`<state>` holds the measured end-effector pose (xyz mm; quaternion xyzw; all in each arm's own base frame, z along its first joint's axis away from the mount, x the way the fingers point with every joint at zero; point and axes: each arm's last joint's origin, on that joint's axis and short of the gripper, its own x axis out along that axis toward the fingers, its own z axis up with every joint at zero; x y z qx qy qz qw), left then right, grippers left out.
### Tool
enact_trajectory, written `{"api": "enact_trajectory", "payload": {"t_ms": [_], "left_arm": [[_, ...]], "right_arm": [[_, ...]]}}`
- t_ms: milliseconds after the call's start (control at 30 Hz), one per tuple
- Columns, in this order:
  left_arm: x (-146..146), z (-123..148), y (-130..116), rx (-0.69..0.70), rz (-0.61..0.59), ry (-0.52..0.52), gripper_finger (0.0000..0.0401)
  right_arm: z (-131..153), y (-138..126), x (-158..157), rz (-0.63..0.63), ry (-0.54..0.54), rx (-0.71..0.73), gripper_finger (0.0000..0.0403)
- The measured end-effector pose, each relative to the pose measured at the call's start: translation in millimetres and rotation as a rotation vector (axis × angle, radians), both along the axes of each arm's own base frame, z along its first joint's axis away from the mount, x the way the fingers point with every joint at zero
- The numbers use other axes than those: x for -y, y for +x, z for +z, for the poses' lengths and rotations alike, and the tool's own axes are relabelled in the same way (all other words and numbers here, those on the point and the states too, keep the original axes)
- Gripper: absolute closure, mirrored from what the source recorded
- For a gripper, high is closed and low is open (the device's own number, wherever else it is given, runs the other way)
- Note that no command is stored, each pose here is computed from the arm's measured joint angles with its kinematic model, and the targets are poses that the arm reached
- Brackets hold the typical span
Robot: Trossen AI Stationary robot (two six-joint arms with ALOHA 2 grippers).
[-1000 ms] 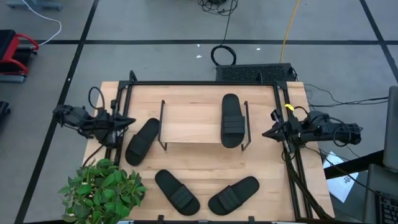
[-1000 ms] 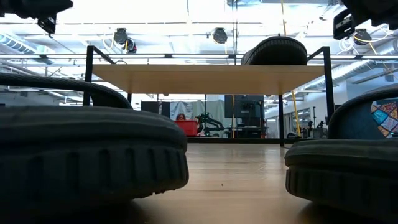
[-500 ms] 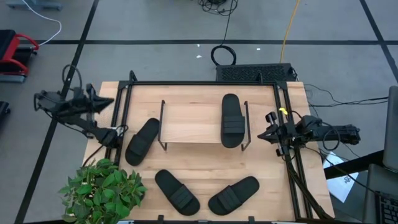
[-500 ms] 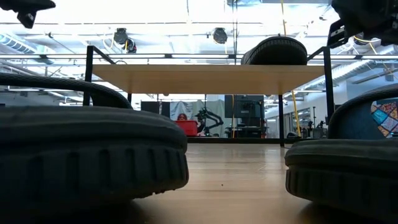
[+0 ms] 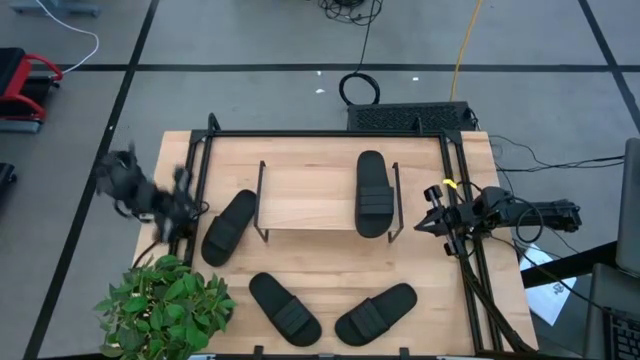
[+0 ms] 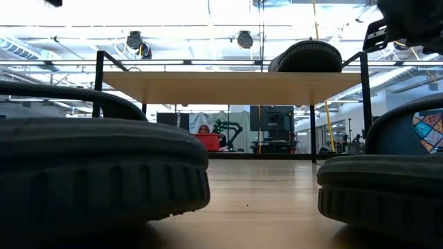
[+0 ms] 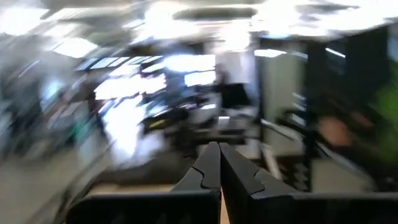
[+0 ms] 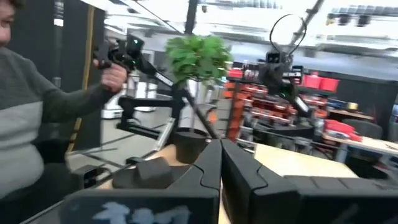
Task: Pick and place slides into the shelf
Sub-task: Put the top left slide on the shelf
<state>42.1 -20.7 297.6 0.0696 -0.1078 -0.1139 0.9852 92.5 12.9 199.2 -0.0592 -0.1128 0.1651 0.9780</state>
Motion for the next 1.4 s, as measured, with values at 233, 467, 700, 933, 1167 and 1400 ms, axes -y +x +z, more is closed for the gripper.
{"api": "enact_trajectory", "payload": {"t_ms": [233,467,700,933,1167,1400], "left_arm": [[37,-68,39,0.005,-0.119,0.426,0.0401],[24,-87,51,-0.073,-0.044,0.358,0.0401],[-2,-85,40,-0.036,0.069,0.298,0.0401],[-12,-80,47,-0.074,0.145,0.009,0.0401],[-17,-58,58,-0.225,0.306,-0.186,0.0401],[-26,8,61,-0.621,0.614,-0.182,0.0401]], "right_arm": [[0,0,-1,0.026,0.008,-0.004,0.0403],[-1,1,-1,0.03,0.022,-0.019,0.0403],[0,1,-1,0.03,0.022,-0.016,0.0403],[-1,1,-2,0.059,0.014,-0.021,0.0403],[-1,2,-2,0.078,0.011,-0.025,0.0403],[-1,2,-2,0.078,0.011,-0.026,0.0403]]}}
